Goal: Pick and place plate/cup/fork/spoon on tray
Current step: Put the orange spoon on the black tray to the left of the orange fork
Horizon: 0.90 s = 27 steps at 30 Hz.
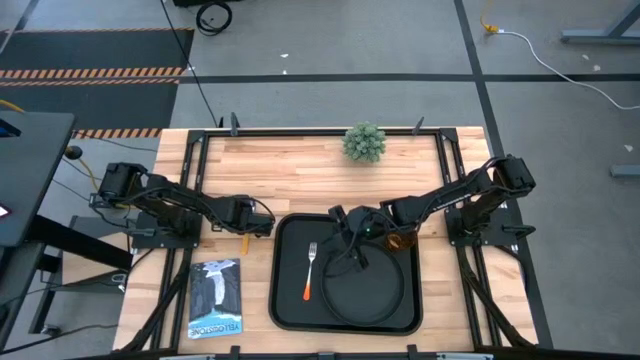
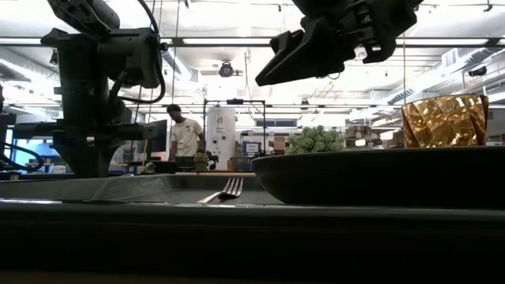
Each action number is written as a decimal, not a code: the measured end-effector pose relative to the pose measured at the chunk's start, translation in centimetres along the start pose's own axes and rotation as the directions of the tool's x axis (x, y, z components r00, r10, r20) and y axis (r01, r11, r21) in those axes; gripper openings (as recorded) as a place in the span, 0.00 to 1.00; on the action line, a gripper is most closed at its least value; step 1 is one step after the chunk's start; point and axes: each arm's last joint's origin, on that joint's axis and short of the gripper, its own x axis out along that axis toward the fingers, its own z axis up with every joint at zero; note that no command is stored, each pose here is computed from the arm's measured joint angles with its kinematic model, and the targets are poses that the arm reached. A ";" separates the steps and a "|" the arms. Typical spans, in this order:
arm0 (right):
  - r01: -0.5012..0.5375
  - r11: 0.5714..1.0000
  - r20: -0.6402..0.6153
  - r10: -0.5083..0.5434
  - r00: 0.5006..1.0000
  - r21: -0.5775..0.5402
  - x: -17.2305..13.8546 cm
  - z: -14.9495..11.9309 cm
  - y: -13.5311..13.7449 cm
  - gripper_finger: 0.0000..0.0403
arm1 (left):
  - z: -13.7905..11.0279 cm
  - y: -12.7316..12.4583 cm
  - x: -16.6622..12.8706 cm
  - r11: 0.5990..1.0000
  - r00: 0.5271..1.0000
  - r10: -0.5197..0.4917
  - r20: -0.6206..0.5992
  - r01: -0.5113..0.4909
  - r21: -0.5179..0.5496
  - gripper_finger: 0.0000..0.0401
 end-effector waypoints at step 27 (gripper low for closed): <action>-0.025 1.000 0.025 0.025 0.999 -0.015 0.0 0.6 1.2 0.32 | 0.8 -2.5 -3.5 0.996 0.996 -0.083 0.013 0.083 0.014 0.14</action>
